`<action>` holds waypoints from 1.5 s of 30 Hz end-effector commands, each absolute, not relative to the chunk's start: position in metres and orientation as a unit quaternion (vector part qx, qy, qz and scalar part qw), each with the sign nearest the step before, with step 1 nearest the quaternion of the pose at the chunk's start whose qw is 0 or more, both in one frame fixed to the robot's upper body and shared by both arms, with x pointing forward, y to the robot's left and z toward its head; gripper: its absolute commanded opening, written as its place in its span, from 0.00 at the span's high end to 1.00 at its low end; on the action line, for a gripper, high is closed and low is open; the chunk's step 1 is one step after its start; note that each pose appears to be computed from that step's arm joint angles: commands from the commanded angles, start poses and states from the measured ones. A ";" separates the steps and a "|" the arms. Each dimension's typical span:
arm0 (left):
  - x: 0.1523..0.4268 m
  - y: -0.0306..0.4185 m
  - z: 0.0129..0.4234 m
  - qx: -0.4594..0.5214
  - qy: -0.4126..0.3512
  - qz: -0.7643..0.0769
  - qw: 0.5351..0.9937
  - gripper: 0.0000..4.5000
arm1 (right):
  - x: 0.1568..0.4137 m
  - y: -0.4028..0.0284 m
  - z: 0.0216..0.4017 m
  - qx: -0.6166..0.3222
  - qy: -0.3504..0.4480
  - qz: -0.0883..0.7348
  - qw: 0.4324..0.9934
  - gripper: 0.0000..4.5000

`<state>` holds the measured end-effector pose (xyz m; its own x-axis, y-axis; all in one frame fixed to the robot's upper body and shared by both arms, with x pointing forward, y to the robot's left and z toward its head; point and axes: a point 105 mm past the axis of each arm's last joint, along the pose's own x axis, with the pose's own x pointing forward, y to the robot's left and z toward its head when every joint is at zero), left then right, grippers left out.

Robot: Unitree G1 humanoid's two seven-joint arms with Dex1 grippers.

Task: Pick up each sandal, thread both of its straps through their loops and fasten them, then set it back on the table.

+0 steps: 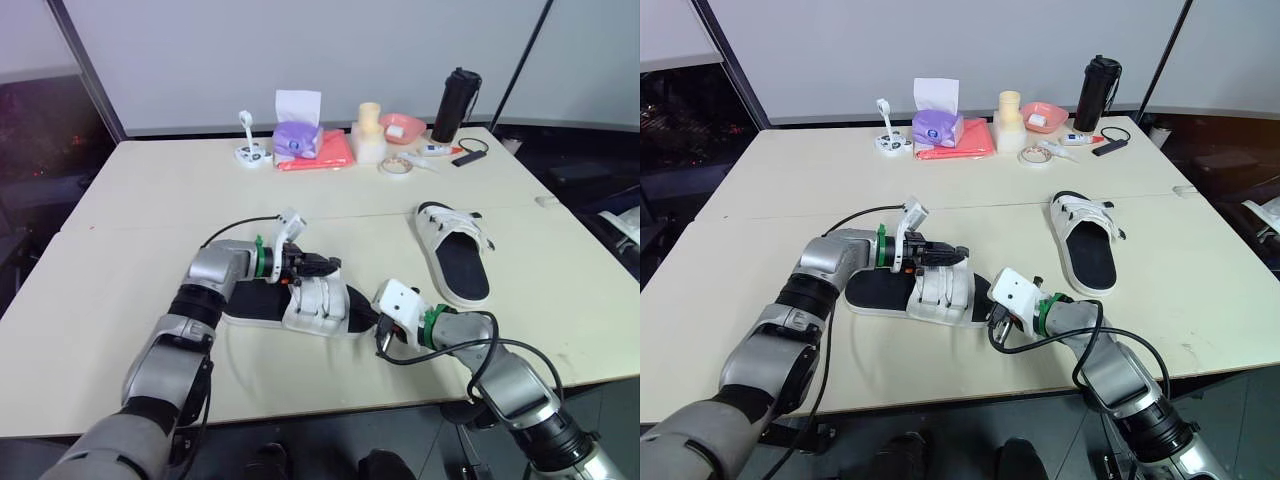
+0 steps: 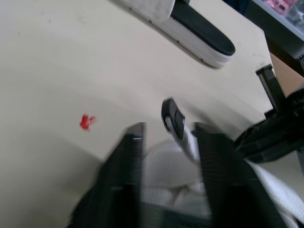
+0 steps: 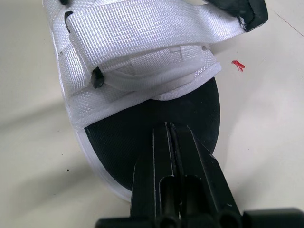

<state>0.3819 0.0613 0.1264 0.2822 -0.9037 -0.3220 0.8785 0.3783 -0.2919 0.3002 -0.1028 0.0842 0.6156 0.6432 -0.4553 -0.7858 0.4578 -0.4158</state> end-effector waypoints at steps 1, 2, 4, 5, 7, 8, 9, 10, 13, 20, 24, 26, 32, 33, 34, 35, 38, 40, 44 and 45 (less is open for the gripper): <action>0.385 0.070 0.130 -0.013 0.220 -0.542 0.811 0.16 | 0.293 -0.116 0.051 -0.298 0.191 0.416 0.838 1.00; 0.387 0.070 0.133 -0.020 0.213 -0.537 0.816 0.05 | 0.293 -0.116 0.051 -0.298 0.191 0.416 0.838 1.00; 0.397 0.068 0.144 -0.028 0.184 -0.521 0.833 0.02 | 0.294 -0.116 0.051 -0.298 0.191 0.416 0.838 1.00; 0.402 0.066 0.151 -0.032 0.163 -0.513 0.842 0.02 | 0.294 -0.116 0.051 -0.299 0.191 0.416 0.837 1.00; 0.410 0.060 0.168 -0.045 0.119 -0.508 0.852 0.02 | 0.294 -0.115 0.052 -0.299 0.189 0.418 0.837 1.00; 0.411 0.056 0.176 -0.049 0.100 -0.511 0.853 0.02 | 0.295 -0.115 0.052 -0.300 0.189 0.418 0.837 1.00; 0.412 0.052 0.185 -0.057 0.080 -0.518 0.850 0.02 | 0.295 -0.114 0.053 -0.300 0.188 0.418 0.836 1.00; 0.412 0.048 0.192 -0.065 0.069 -0.525 0.846 0.02 | 0.295 -0.114 0.053 -0.300 0.188 0.418 0.836 1.00; 0.403 0.035 0.202 -0.079 0.061 -0.569 0.816 0.02 | 0.296 -0.115 0.054 -0.301 0.187 0.418 0.836 1.00; 0.394 0.025 0.192 -0.051 0.092 -0.610 0.785 0.31 | 0.295 -0.115 0.053 -0.300 0.188 0.415 0.838 1.00; 0.389 0.025 0.178 -0.004 0.112 -0.624 0.773 0.76 | 0.295 -0.115 0.053 -0.299 0.189 0.413 0.840 1.00; 0.388 0.027 0.167 0.021 0.125 -0.628 0.768 0.97 | 0.294 -0.115 0.052 -0.298 0.189 0.412 0.840 1.00; 0.393 0.027 0.143 0.097 0.146 -0.608 0.775 0.99 | 0.294 -0.114 0.052 -0.296 0.189 0.411 0.841 1.00; 0.393 0.027 0.140 0.116 0.146 -0.607 0.772 0.99 | 0.294 -0.114 0.052 -0.296 0.189 0.411 0.841 1.00; 0.393 0.028 0.137 0.129 0.149 -0.609 0.768 0.99 | 0.294 -0.114 0.052 -0.296 0.189 0.410 0.841 1.00; 0.392 0.029 0.134 0.147 0.153 -0.612 0.762 0.99 | 0.294 -0.115 0.051 -0.296 0.189 0.410 0.842 1.00; 0.392 0.037 0.120 0.225 0.161 -0.607 0.745 0.99 | 0.294 -0.115 0.051 -0.297 0.190 0.409 0.842 1.00; 0.391 0.044 0.112 0.261 0.174 -0.607 0.730 0.99 | 0.294 -0.116 0.051 -0.297 0.190 0.409 0.842 1.00; 0.388 0.051 0.105 0.275 0.199 -0.617 0.709 0.99 | 0.295 -0.115 0.051 -0.298 0.190 0.409 0.842 1.00; 0.388 0.052 0.104 0.275 0.204 -0.620 0.706 0.99 | 0.295 -0.115 0.051 -0.298 0.190 0.409 0.842 1.00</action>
<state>0.3896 0.0356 0.1223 0.1679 -0.8189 -0.5489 0.9806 0.0814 0.1786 0.3009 -0.1024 0.0841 0.6243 0.6380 -0.4508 -0.7790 0.4648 -0.4208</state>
